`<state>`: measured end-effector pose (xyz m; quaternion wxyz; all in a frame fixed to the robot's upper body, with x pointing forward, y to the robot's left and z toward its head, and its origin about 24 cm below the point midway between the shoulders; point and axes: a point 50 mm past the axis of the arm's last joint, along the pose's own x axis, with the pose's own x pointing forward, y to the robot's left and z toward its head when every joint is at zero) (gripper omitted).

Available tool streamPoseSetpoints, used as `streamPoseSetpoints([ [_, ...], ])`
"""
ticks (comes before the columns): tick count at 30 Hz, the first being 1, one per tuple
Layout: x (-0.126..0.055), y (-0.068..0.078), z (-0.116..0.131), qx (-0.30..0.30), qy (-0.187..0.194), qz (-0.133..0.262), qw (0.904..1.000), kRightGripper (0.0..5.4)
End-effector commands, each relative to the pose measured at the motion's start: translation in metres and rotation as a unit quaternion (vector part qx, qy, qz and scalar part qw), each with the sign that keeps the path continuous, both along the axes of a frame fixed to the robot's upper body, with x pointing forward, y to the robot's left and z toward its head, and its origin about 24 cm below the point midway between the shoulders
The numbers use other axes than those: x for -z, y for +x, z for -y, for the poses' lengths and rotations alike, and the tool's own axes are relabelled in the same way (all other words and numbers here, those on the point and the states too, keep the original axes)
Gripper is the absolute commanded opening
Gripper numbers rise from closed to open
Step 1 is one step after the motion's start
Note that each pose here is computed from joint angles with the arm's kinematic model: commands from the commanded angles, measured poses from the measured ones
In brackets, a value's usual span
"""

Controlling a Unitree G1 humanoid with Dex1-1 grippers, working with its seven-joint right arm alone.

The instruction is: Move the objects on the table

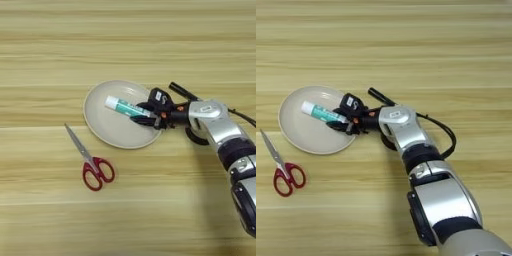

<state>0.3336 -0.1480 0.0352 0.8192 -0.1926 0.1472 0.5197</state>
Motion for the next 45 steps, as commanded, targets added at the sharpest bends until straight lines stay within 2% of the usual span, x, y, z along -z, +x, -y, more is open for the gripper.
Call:
streamPoseSetpoints([
  [1, -0.042, 0.021, -0.005, 0.003, 0.010, 0.081, 0.9967, 1.67],
  [2, -0.042, 0.022, -0.005, 0.003, 0.011, 0.081, 0.9966, 1.96],
  [9, -0.045, 0.022, -0.005, 0.002, 0.015, 0.085, 0.9962, 2.52],
  [16, -0.048, 0.022, -0.007, -0.003, 0.021, 0.092, 0.9955, 3.34],
  [20, -0.051, 0.022, -0.008, -0.004, 0.025, 0.096, 0.9950, 3.57],
  [32, -0.063, 0.026, -0.003, 0.009, 0.040, 0.118, 0.9921, 5.33],
  [45, -0.082, 0.032, 0.016, 0.048, 0.060, 0.146, 0.9864, 5.38],
])
